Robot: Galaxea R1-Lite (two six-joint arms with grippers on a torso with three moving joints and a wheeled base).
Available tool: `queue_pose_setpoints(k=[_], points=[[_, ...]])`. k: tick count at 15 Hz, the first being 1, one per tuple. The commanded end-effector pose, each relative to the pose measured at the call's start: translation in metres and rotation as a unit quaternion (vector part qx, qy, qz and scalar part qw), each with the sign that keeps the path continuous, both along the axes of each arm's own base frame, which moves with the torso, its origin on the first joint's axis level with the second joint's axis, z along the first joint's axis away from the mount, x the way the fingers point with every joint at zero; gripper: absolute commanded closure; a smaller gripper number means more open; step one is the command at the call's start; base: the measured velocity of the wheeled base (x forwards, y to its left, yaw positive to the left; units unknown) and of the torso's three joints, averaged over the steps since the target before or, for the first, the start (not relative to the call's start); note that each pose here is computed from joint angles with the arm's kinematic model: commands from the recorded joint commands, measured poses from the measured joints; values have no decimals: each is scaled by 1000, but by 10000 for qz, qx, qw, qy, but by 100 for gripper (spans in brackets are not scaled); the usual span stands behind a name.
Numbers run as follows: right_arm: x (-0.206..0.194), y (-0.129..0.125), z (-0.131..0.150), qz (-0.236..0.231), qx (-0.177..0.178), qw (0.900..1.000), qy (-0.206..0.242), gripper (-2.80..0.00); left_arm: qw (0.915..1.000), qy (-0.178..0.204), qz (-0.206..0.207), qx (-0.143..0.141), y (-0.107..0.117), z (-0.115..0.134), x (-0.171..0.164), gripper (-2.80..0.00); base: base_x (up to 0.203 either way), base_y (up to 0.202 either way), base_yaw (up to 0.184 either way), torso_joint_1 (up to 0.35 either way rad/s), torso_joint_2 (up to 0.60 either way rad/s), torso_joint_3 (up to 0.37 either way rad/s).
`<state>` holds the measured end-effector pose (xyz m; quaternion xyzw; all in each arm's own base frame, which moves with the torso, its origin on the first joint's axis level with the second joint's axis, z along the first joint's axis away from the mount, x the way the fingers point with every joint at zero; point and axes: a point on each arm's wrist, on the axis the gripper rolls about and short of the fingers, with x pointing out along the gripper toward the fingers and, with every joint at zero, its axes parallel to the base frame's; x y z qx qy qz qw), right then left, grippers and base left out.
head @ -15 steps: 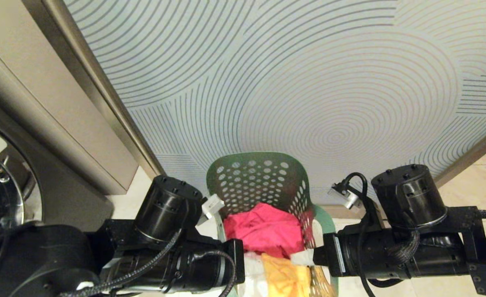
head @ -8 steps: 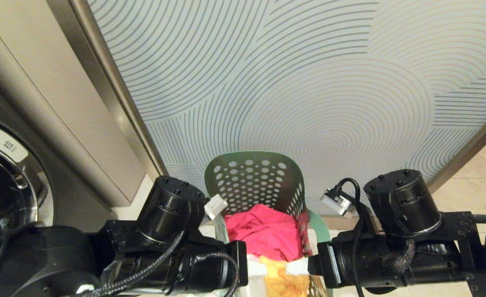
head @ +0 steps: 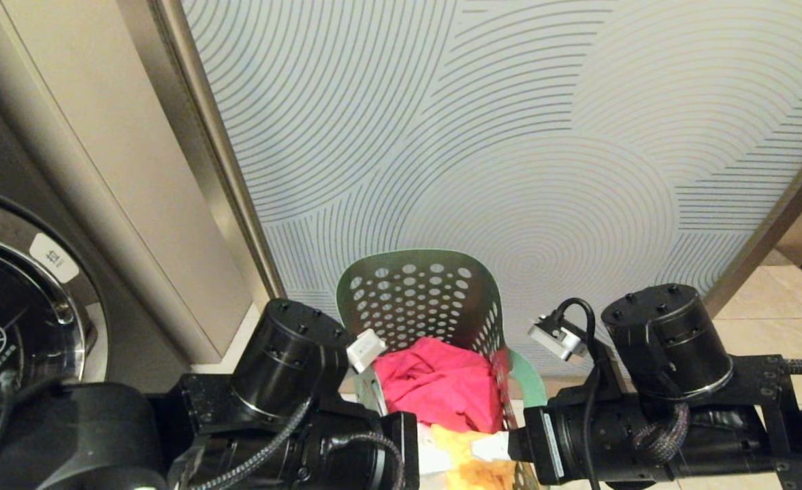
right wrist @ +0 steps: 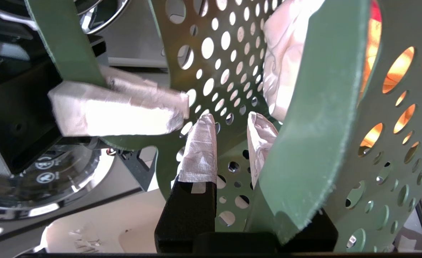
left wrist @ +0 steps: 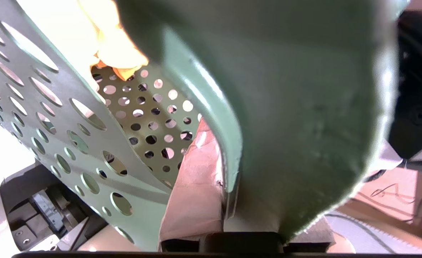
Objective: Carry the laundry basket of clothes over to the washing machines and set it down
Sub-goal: Pick up the clothes basket and put it beside the washing machine
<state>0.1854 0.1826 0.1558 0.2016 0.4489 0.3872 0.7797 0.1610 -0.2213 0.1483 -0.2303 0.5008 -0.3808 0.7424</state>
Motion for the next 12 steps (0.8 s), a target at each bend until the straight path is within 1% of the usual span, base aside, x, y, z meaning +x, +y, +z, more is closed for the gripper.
queue_pose_setpoints(k=[1,9,12], points=[[-1,-1,0,-1,8,10000,20,0,10000,30,-28,-6,-2,-1,-1,0,0,0,0,7,2,206],[-1,-1,0,-1,8,10000,20,0,10000,25,-58,-11,-3,-2,-2,0,0,0,0,4,1,204],[-2,-2,0,13,18,10000,-1,0,10000,22,-53,-9,-4,-2,-2,0,0,0,0,2,0,81]])
